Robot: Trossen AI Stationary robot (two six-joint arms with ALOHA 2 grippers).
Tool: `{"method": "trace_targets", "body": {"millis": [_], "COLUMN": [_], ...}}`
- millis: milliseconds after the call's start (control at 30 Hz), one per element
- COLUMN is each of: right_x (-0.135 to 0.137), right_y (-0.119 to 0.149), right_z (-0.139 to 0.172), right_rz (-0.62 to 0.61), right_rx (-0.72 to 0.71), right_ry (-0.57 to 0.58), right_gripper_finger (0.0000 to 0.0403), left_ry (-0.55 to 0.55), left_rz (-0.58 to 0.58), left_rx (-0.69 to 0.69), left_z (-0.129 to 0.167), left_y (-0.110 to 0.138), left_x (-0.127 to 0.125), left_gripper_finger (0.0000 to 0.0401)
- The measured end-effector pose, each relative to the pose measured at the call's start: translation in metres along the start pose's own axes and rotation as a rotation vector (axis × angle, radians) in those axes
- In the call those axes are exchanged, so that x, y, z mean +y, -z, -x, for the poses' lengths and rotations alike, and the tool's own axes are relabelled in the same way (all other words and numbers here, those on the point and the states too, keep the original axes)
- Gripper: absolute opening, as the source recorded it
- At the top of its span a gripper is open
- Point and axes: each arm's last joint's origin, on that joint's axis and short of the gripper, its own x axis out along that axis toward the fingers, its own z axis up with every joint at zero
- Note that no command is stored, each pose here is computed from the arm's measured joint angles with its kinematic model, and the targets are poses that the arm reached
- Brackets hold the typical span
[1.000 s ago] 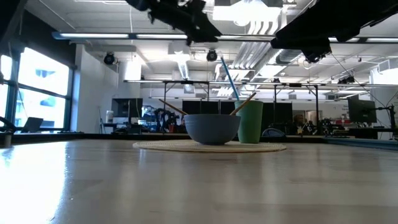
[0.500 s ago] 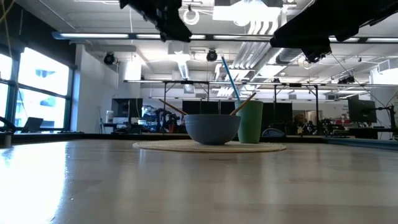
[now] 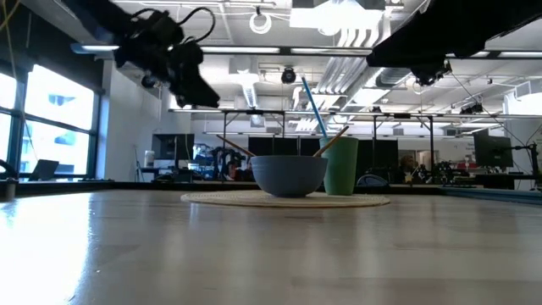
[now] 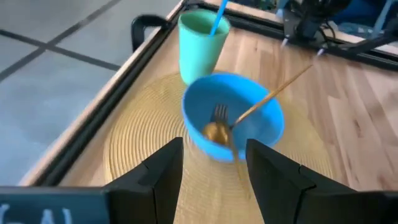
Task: Pick & Place Utensil
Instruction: Return to Home Position
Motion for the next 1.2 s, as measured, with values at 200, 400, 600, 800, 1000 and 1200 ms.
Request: {"method": "trace_targets", "body": {"millis": [200, 400, 600, 800, 1000, 1200], "right_x": [-0.031, -0.073, -0.102, -0.116, -0.124, -0.123], "right_y": [-0.008, -0.019, -0.033, -0.053, -0.062, -0.061], "right_z": [-0.013, -0.018, 0.004, 0.038, 0.061, 0.068], "right_rz": [-0.026, -0.023, -0.019, 0.038, 0.068, 0.067], "right_rx": [0.036, 0.01, -0.031, -0.189, -0.27, -0.257], "right_ry": [-0.181, -0.232, -0.242, -0.315, -0.287, -0.293], "right_gripper_finger": [0.009, 0.009, 0.009, 0.009, 0.009, 0.009], "left_ry": [-0.04, -0.041, -0.046, -0.032, -0.011, -0.084], "left_rz": [0.067, 0.064, 0.02, 0.008, -0.027, 0.035], "left_rx": [-0.02, -0.005, -0.038, -0.096, -0.185, -0.271], "left_z": [0.011, 0.019, 0.031, 0.048, 0.064, 0.078], "left_y": [0.041, 0.061, 0.081, 0.1, 0.115, 0.127], "left_x": [0.003, -0.006, -0.018, -0.034, -0.048, -0.058], "left_gripper_finger": [0.0172, 0.0172, 0.0172, 0.0172, 0.0172, 0.0172]}}
